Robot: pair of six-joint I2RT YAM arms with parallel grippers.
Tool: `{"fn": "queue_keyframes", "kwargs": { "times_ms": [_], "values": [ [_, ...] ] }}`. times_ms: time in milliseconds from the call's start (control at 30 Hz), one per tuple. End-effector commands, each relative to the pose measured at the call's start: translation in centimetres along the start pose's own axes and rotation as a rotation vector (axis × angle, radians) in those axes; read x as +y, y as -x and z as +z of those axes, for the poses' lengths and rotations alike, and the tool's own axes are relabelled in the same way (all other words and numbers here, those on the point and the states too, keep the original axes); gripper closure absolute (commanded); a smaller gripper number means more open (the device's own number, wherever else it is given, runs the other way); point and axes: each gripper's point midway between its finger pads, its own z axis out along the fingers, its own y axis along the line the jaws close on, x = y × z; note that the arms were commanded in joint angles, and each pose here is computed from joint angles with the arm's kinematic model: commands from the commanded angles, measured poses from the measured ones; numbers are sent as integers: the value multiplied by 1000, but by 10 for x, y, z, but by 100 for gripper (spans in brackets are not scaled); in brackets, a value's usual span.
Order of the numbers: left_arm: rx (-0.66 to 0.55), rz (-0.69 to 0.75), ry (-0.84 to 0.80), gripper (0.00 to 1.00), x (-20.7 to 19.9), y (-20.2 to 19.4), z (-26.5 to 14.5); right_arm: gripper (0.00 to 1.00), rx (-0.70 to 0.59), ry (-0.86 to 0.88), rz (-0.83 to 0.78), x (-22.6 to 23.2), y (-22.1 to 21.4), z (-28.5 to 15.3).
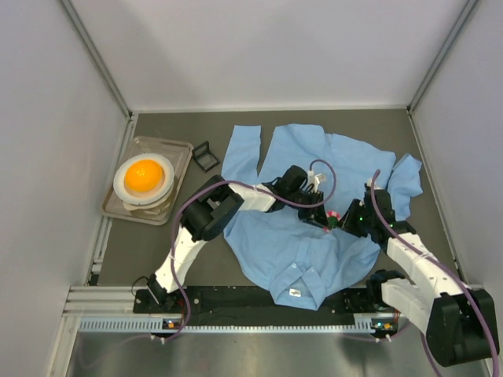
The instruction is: Remove the brooch from the garment
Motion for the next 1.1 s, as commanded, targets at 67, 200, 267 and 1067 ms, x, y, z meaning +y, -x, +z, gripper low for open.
{"fn": "queue_keyframes", "kwargs": {
  "times_ms": [67, 200, 267, 1067],
  "values": [
    [-44, 10, -28, 73, 0, 9, 2, 80, -47, 38, -21, 13, 17, -6],
    [-54, 14, -10, 64, 3, 8, 0, 83, -29, 36, -17, 13, 13, -2],
    [-57, 16, -4, 63, 4, 8, 0, 85, -28, 42, -16, 15, 13, -1],
    [-81, -23, 15, 100, 4, 8, -2, 91, -40, 36, -50, 27, 21, -3]
  ]
}}
